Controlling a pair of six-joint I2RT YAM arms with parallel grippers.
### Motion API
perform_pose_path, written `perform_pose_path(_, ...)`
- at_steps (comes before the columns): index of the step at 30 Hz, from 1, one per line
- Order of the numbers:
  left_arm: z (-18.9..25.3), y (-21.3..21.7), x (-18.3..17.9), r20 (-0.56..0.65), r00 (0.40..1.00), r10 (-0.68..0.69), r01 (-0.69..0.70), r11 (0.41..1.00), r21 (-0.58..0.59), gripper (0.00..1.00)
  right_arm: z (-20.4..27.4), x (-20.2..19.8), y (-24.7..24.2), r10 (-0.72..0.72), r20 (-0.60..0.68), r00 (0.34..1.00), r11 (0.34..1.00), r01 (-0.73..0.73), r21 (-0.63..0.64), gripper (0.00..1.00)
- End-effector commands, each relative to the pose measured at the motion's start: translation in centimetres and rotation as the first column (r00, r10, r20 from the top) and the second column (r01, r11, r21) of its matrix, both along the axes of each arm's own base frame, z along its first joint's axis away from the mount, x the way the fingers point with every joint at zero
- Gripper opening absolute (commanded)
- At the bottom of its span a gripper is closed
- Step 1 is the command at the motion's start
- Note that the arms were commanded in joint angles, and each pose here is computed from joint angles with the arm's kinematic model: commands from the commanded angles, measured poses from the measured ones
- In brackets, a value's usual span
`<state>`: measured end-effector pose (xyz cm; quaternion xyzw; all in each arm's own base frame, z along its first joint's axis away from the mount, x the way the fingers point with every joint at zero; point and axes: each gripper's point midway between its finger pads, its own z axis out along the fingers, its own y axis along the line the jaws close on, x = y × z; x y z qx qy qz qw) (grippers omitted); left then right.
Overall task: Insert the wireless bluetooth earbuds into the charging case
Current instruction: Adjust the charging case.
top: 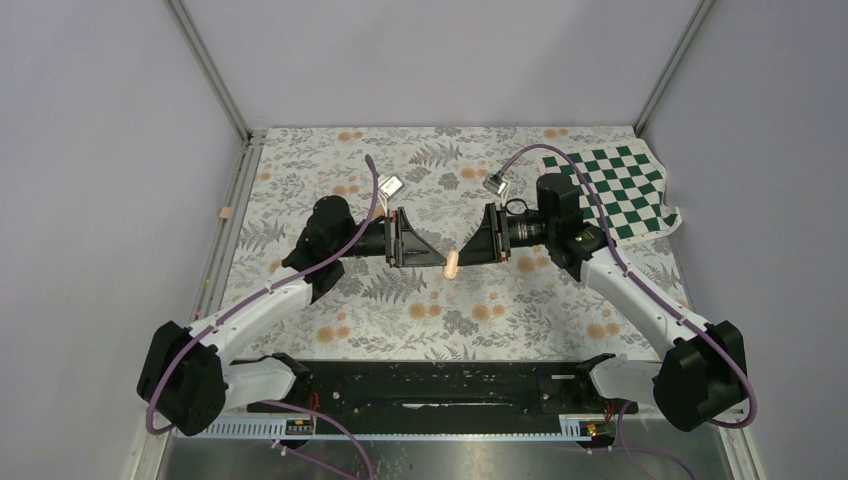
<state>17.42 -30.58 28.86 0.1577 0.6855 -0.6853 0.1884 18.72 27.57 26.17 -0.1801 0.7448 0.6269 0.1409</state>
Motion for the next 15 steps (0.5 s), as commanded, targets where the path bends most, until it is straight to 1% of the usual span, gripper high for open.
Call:
perform_pose_path(1,1.1,0.7,1.1,0.151,0.982,0.110,-0.127,0.986,0.107,0.58,1.8,-0.2,0.1,-0.002,0.047,0.999,1.000,0.002,-0.002,0.00)
perform_pose_path(3,1.2,1.4,2.0,0.233,0.953,0.195,-0.237,0.956,0.172,0.64,1.7,0.1,0.1,-0.028,0.027,0.999,0.999,0.028,-0.023,0.00)
perform_pose_path(5,1.9,2.0,2.0,0.291,0.929,0.228,-0.291,0.937,0.194,0.68,1.6,0.3,0.1,-0.045,0.005,0.999,0.998,0.045,-0.039,0.00)
perform_pose_path(9,3.1,2.3,1.5,0.367,0.894,0.258,-0.348,0.915,0.204,0.75,1.3,0.6,0.1,-0.082,-0.011,0.997,0.994,0.081,-0.070,0.00)
perform_pose_path(12,3.1,1.9,0.9,0.447,0.859,0.250,-0.390,0.885,0.255,0.77,1.3,0.7,0.0,-0.099,-0.017,0.995,0.992,0.097,-0.076,0.00)
perform_pose_path(15,2.7,1.4,0.7,0.523,0.821,0.230,-0.437,0.843,0.315,0.76,1.6,0.7,0.0,-0.106,-0.015,0.994,0.992,0.105,-0.073,0.00)
